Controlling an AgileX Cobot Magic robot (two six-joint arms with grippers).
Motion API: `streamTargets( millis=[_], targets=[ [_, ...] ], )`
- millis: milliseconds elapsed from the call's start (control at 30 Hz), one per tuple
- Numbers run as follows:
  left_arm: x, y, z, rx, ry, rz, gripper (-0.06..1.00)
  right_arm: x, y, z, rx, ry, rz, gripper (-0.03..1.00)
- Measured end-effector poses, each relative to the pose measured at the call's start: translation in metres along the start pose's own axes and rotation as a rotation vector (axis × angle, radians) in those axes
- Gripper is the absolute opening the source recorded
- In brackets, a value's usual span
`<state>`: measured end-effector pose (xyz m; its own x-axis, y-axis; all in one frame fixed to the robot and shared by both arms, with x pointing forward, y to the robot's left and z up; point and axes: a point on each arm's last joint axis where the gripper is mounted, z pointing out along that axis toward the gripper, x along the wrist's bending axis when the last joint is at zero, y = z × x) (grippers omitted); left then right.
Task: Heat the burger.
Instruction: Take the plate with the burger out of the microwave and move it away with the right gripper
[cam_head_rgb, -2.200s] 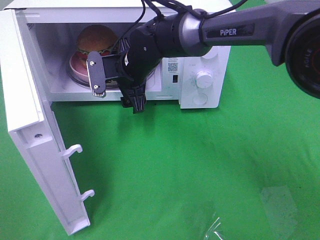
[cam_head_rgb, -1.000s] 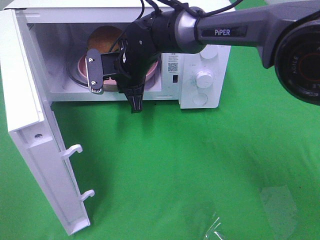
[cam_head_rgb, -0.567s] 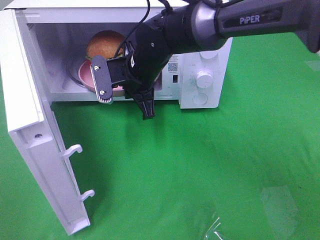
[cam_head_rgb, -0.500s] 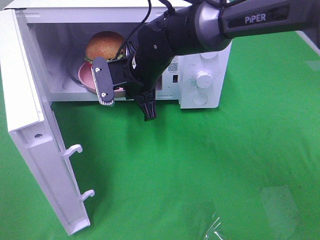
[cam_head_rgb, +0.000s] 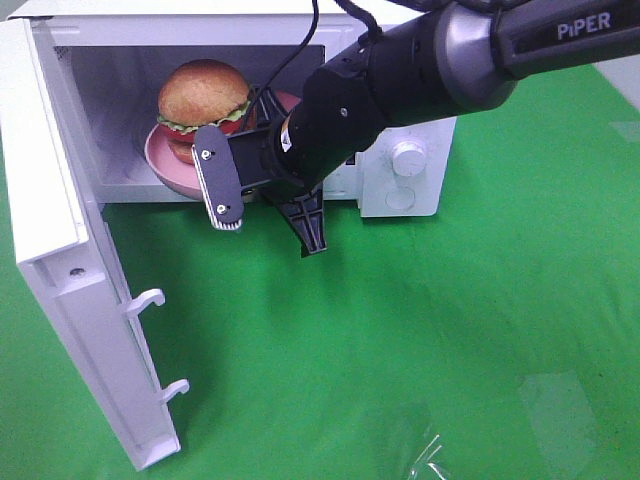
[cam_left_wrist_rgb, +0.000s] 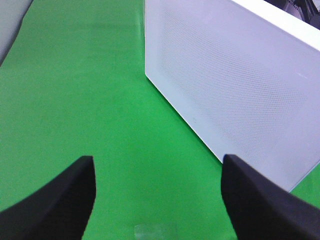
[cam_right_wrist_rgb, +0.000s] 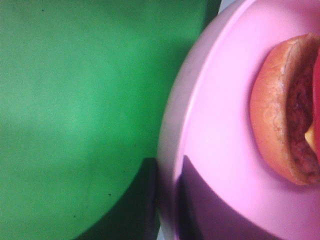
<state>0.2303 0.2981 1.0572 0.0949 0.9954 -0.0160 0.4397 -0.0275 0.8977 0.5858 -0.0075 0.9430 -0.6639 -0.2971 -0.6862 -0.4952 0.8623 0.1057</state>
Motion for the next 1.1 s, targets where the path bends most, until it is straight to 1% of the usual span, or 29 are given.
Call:
streamTargets(
  millis=[100, 433, 600, 967, 1100],
  targets=[
    [0.0, 0.0, 0.0, 0.0, 0.0, 0.0, 0.65, 0.0, 0.0, -0.002, -0.002, -0.004, 0.0, 0.06],
    [0.0, 0.0, 0.0, 0.0, 0.0, 0.0, 0.65, 0.022, -0.001, -0.033, -0.031, -0.011, 0.002, 0.06],
    [0.0, 0.0, 0.0, 0.0, 0.0, 0.0, 0.65, 0.033, -0.003, -0.05, -0.034, -0.005, -0.001, 0.06],
    [0.0, 0.0, 0.0, 0.0, 0.0, 0.0, 0.65, 0.048, -0.008, -0.079, -0.038, -0.007, 0.005, 0.06],
    [0.0, 0.0, 0.0, 0.0, 0.0, 0.0, 0.65, 0.06, -0.011, -0.094, -0.036, 0.003, 0.01, 0.06]
  ],
)
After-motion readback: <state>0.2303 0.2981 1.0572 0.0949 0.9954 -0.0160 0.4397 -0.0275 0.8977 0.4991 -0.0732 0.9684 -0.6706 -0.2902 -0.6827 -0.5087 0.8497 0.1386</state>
